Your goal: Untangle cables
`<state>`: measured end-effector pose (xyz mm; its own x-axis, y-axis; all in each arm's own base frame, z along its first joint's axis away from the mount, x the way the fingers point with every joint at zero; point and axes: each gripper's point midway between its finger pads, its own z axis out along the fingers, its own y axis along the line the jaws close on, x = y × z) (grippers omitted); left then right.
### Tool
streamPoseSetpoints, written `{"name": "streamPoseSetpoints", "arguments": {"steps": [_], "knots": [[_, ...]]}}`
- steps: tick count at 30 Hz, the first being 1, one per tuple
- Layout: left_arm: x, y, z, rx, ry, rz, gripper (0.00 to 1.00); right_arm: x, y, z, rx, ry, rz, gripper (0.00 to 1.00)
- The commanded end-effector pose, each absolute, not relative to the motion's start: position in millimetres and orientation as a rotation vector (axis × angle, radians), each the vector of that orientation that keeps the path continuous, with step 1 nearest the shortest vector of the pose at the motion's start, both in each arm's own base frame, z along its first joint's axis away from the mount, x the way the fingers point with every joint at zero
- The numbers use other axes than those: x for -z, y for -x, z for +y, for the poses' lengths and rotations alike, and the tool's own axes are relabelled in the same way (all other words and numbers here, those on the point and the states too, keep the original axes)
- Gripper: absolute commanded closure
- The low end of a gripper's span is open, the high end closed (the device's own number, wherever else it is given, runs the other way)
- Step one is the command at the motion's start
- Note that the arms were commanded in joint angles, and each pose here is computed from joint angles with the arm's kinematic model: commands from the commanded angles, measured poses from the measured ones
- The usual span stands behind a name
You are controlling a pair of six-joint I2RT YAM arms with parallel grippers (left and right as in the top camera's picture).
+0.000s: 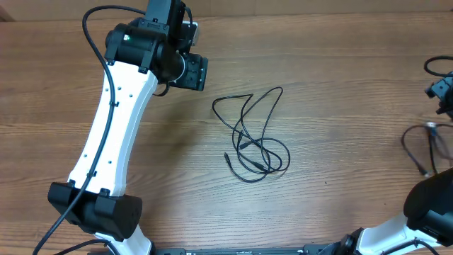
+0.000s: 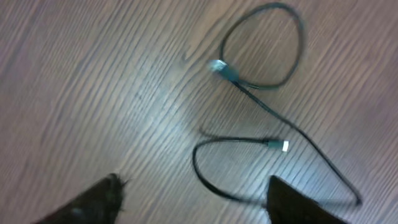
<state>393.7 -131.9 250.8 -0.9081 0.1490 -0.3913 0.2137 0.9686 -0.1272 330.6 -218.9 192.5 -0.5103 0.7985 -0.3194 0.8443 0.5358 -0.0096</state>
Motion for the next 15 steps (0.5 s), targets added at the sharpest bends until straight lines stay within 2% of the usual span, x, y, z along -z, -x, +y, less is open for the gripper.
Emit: {"name": "streamPoseSetpoints", "arguments": {"steps": [1,4,6,15], "knots": [[-251.0,-392.6,-132.1,0.239,-0.240,2.740,0.23,-192.5,-346.0,-192.4,0.021,-1.190,2.589,0.21],[-247.8,-386.1,-127.8,0.233,-0.217,2.776,0.23,-197.9,-365.3,-137.7,-0.367,-0.903,2.668,0.17],[-245.3,-380.5,-120.9,0.230,-0.156,2.812,0.23,-201.4,-366.7,-108.4,-0.492,-0.748,2.714,0.13],[-244.1,-346.6,-74.9,0.185,0.031,2.957,0.20,-212.0,-338.0,-62.6,-0.434,-0.622,2.861,0.08]]}}
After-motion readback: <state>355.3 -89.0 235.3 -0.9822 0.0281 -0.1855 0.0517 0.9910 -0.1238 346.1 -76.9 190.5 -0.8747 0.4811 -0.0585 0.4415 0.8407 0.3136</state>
